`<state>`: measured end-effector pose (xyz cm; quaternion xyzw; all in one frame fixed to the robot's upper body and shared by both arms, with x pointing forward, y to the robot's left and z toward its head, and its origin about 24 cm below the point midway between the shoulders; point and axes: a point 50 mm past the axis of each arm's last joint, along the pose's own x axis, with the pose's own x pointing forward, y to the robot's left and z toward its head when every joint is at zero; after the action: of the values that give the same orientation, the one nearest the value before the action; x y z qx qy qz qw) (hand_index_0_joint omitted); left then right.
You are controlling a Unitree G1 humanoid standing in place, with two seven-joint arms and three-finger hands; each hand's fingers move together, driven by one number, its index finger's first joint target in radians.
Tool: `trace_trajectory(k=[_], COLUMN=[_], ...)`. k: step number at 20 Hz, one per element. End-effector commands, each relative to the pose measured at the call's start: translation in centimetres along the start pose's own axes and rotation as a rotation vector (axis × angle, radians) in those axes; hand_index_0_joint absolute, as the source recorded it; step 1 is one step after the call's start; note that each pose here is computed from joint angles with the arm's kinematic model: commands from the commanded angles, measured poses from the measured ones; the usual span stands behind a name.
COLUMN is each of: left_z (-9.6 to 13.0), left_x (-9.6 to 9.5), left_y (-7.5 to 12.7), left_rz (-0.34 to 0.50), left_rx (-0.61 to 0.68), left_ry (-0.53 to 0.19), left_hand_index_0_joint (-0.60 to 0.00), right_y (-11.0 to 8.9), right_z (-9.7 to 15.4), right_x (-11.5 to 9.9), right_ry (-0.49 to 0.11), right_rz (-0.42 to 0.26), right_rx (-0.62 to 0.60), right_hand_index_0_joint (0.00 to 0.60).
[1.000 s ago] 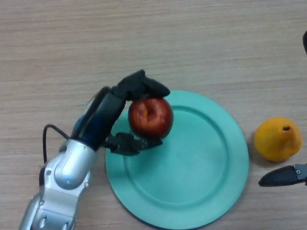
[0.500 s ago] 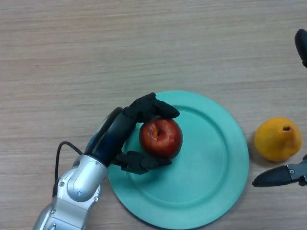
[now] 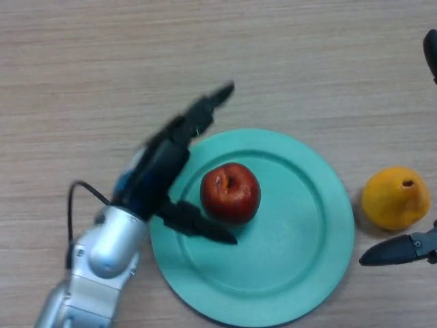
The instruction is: Pick up the red apple and place it on the plate
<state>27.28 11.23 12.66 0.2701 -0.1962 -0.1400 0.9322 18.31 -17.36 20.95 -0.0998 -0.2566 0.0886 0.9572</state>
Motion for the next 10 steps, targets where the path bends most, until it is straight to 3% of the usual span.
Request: trace_trajectory(k=[1, 4, 10], left_z=[3.2, 5.7, 6.1], left_x=[-0.3, -1.8, -5.1], left_y=[4.0, 7.7, 12.4], left_rz=[0.121, 0.167, 0.234], left_rx=[-0.068, -0.31, -0.475], left_ry=[-0.14, -0.16, -0.193], left_hand_index_0_joint=[0.0, 0.0, 0.0], right_y=[-0.3, -0.3, -0.1], right_z=[2.5, 2.5, 2.4], right_x=[-0.2, -0.1, -0.1], right_ry=[-0.154, -0.144, -0.144], right_rz=[-0.029, -0.014, 0.0], right_rx=[-0.072, -0.072, -0.074], right_hand_index_0_joint=[0.0, 0.0, 0.0])
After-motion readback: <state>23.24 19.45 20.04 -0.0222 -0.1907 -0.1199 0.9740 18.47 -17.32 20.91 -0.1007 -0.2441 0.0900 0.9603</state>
